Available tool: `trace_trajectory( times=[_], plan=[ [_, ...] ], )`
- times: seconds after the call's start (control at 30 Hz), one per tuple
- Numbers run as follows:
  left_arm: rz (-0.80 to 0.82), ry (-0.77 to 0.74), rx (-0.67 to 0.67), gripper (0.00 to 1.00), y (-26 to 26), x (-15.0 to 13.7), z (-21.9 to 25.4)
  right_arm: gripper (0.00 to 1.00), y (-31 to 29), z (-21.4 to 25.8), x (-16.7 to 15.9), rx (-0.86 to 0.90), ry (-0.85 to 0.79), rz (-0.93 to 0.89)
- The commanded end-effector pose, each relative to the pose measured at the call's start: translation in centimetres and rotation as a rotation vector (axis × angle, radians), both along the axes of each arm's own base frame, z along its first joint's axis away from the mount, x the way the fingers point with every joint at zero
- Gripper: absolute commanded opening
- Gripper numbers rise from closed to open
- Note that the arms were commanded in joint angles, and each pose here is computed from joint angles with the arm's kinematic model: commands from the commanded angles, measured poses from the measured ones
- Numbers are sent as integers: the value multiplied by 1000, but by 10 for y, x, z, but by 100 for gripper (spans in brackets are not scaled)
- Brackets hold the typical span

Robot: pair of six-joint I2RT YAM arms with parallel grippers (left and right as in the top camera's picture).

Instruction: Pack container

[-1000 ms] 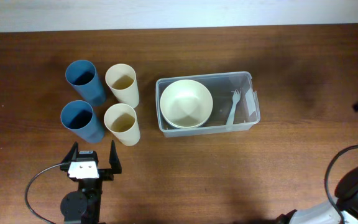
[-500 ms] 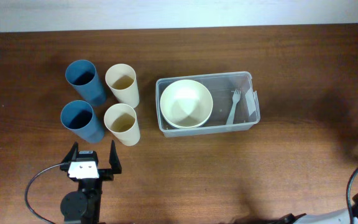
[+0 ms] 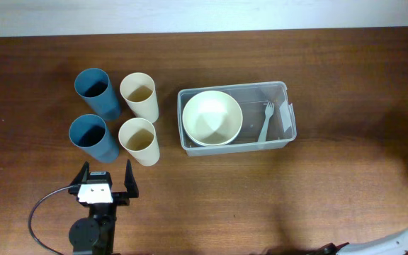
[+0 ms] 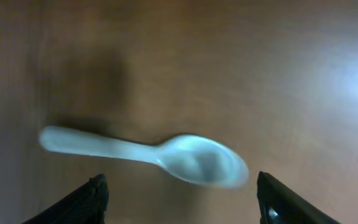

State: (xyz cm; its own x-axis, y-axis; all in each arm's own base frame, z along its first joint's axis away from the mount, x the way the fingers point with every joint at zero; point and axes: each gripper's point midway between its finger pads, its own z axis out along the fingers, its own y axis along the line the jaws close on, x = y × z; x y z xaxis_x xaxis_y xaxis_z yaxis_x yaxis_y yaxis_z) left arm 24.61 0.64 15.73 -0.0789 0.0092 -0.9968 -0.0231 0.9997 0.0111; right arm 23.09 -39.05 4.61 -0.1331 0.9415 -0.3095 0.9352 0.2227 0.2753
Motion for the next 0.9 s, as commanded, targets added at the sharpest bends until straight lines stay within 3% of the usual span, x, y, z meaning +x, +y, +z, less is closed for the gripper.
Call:
trace_trajectory(
  times=[0.0, 0.1, 0.27, 0.47, 0.87],
  plan=[
    [8, 3, 19, 100, 2, 0, -2, 71, 17, -1, 41, -19, -131, 281],
    [8, 3, 19, 100, 2, 0, -2, 71, 24, 3, 61, -84, -168, 450],
    [8, 3, 19, 100, 2, 0, -2, 66, 38, -4, 79, -170, -90, 648],
    [8, 3, 19, 100, 2, 0, -2, 68, 30, -18, 69, -261, 237, 625],
    [7, 3, 19, 100, 2, 0, -2, 73, 25, -19, 61, -286, 313, 635]
  ],
)
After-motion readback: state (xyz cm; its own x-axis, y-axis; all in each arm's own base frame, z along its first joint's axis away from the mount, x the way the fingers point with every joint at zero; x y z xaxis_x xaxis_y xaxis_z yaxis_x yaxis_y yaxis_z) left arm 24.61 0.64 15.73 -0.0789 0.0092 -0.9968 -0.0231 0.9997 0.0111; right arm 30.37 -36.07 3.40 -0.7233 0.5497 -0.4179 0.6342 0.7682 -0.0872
